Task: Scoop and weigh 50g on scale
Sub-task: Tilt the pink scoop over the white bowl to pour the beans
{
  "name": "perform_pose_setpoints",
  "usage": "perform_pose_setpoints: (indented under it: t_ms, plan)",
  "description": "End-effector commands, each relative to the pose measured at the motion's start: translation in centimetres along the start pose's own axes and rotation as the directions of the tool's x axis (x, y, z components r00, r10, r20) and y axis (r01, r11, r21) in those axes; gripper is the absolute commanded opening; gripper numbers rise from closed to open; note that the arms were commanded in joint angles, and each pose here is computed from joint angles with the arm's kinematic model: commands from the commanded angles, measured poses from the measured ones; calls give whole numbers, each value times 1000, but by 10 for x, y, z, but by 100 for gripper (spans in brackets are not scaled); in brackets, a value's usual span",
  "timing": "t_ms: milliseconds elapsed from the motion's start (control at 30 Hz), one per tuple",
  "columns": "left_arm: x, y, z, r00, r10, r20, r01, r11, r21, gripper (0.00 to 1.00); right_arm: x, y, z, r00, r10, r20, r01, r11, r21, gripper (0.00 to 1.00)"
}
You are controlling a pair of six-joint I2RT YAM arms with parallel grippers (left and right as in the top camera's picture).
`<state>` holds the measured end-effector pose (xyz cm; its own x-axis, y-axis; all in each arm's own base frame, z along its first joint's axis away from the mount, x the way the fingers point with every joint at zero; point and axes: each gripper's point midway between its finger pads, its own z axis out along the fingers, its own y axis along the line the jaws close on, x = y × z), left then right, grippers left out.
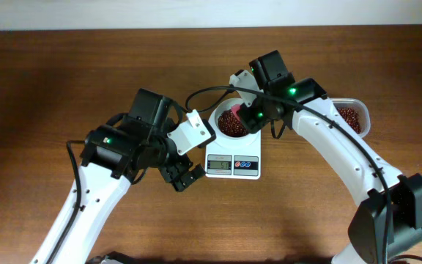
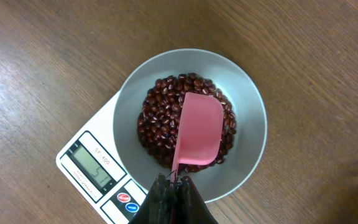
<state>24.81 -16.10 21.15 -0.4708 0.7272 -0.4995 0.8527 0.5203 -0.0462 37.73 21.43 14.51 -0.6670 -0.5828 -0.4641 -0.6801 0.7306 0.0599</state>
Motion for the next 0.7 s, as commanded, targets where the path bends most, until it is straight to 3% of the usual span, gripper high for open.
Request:
perform_pose_setpoints:
  t_ms: [0,100,200,300,667]
  plan:
    - [0,-1,2,1000,7,3,-7,1000,14,99,-15,8,-17,998,18,60,-16,999,-28,4]
    - [0,-1,2,1000,7,3,-7,1000,13,99,-13,-3,-19,991,117,63,-114,993,-41,4]
    - [0,-1,2,1000,7,3,-7,1000,14,99,-14,-6,-24,982,170,86,-157,977,-143,4]
    - [0,-1,2,1000,7,3,-7,1000,14,99,-7,-26,-22,974,212,78,-201,971,-128,4]
    - [0,-1,2,1000,7,3,-7,1000,13,99,3,-18,11,985,175,6,-172,973,-156,4]
